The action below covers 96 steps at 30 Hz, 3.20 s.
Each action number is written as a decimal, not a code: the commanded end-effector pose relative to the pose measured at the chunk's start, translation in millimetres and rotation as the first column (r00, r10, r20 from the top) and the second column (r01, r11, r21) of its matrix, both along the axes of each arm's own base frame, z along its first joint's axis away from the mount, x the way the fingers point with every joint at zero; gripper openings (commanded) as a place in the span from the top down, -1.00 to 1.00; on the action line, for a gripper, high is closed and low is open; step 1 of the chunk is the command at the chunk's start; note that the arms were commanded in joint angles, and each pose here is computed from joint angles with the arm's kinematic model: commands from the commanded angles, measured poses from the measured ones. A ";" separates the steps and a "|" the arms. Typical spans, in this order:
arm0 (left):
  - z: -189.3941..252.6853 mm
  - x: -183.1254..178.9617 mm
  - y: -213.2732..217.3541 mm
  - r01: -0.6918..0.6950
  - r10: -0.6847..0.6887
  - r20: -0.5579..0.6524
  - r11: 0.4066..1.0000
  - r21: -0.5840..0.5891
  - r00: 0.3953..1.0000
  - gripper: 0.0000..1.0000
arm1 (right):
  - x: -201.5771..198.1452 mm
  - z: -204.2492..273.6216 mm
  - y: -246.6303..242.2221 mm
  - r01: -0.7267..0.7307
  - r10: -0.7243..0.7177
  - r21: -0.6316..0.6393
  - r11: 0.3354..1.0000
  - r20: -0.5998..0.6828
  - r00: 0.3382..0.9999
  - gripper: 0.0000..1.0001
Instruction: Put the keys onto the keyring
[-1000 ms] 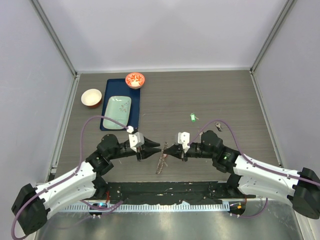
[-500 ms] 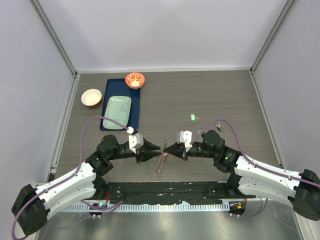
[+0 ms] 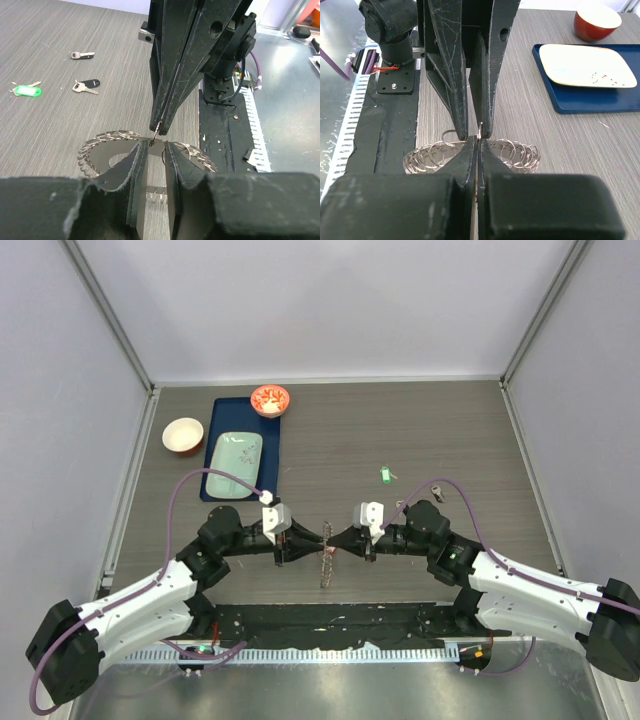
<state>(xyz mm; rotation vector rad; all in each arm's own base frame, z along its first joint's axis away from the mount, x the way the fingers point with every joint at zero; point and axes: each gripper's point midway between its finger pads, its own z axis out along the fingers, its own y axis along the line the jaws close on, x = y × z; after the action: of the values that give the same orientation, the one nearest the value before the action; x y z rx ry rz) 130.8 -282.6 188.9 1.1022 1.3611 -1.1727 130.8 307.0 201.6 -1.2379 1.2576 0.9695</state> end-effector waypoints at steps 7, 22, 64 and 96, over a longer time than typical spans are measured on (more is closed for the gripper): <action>37.5 0.8 -4.2 0.026 -0.020 0.069 0.996 -0.090 0.997 0.55 | -0.2 26.2 4.0 -0.018 0.013 0.088 0.996 0.049 0.999 0.99; 38.0 3.4 -9.2 0.038 -0.034 0.053 0.996 -0.080 0.998 0.81 | -2.8 23.3 5.8 -0.036 0.032 0.079 0.996 0.042 0.999 0.99; 2.7 -3.6 30.6 0.069 -0.232 0.380 0.915 0.398 0.896 1.00 | 143.7 -50.8 -137.7 0.821 -0.882 -0.352 0.450 -0.320 0.346 -0.60; 5.9 10.2 31.0 -0.019 -0.139 0.394 0.928 0.371 0.909 1.00 | 196.7 -136.2 -204.4 0.856 -0.910 -0.516 0.006 -0.359 -0.209 0.17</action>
<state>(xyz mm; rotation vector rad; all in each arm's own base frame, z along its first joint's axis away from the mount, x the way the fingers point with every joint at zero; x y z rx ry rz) 135.7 -244.2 172.8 1.6237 1.3215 -0.6872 309.7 99.8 47.7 0.2798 2.2936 0.0713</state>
